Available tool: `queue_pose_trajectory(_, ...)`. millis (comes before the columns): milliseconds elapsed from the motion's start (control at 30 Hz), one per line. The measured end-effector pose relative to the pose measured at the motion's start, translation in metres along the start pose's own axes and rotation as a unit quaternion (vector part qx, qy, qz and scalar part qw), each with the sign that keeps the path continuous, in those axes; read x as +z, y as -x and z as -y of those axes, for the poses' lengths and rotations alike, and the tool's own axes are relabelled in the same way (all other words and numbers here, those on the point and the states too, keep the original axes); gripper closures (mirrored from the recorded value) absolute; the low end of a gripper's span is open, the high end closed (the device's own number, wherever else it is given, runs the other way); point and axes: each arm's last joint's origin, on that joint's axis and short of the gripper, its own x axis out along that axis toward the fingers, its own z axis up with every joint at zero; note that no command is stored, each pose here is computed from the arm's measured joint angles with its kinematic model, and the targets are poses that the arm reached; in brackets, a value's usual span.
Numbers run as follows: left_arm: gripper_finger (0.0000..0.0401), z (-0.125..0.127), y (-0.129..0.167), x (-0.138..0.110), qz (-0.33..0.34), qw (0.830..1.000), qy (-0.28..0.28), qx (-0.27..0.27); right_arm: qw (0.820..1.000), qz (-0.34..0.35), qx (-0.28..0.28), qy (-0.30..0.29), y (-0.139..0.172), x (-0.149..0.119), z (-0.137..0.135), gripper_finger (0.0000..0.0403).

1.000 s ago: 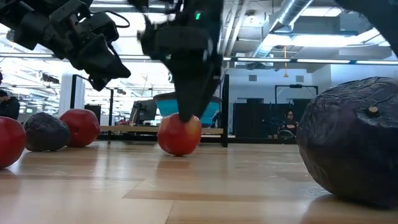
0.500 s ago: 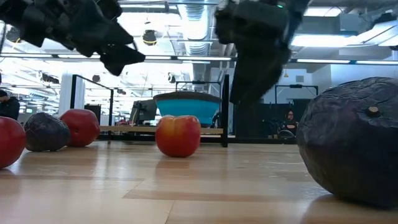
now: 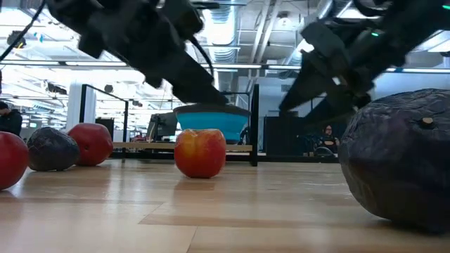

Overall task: Pick & Place Fruit
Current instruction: Put the red yellow apple into the blue strainer bowl on the shelf

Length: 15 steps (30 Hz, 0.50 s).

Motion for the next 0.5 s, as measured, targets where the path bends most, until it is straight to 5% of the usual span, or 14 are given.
queue_pose_trajectory(500,0.0045,-0.006,-0.020,-0.029,-0.055,0.996,-0.051,0.049,1.000,0.028,0.005,-0.004,0.009,-0.010,-0.008,0.0070)
